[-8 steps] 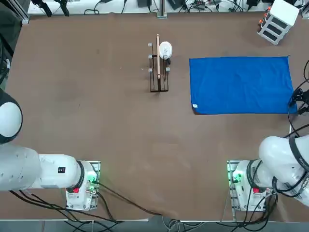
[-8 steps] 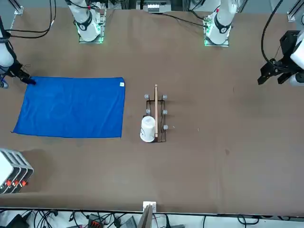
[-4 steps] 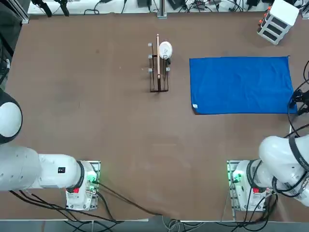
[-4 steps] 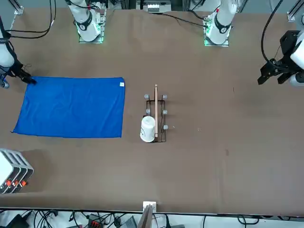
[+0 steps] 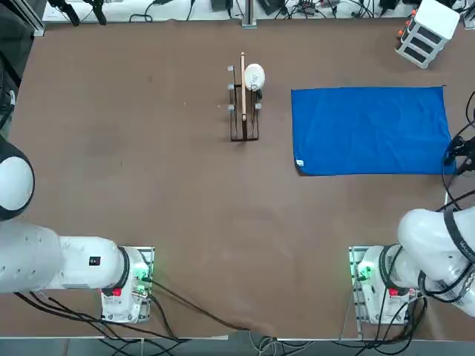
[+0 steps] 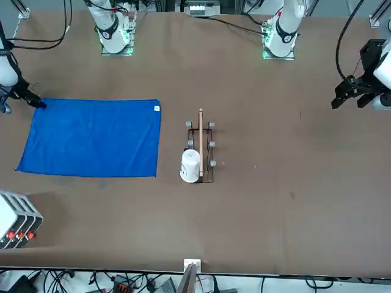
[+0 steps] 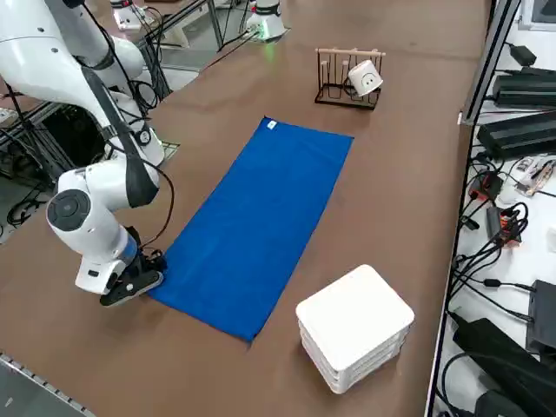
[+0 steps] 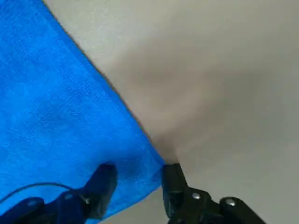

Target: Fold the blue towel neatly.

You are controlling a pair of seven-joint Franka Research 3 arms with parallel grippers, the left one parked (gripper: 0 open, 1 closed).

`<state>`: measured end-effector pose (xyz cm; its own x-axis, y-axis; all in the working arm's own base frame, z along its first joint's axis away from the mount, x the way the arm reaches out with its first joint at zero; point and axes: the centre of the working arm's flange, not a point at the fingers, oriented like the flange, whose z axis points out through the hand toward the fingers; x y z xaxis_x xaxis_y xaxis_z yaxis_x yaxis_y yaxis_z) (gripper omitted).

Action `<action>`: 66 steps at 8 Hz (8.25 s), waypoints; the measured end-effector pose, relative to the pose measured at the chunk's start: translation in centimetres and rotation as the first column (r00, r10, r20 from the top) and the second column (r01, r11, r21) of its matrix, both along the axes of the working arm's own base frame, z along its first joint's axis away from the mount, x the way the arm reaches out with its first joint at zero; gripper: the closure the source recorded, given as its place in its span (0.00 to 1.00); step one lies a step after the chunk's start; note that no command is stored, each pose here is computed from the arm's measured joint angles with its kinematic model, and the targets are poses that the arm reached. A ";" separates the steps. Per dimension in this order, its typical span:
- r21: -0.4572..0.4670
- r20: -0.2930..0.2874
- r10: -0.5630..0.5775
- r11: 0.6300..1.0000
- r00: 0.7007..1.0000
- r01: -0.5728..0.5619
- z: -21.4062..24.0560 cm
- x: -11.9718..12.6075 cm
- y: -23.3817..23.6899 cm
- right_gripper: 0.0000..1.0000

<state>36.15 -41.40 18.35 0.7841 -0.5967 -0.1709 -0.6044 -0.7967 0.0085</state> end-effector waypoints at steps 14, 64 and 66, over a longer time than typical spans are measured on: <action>0.048 -0.039 0.164 0.986 0.986 -0.162 5.2 7.0 7.8 0.97; 0.113 -0.196 0.909 0.395 0.369 -0.912 7.9 8.4 76.6 0.00; 0.071 -0.146 0.856 0.509 0.496 -0.858 11.8 14.4 72.8 0.00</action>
<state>50.58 31.43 30.18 0.8776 0.3521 -0.3254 0.3849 -0.9221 0.0400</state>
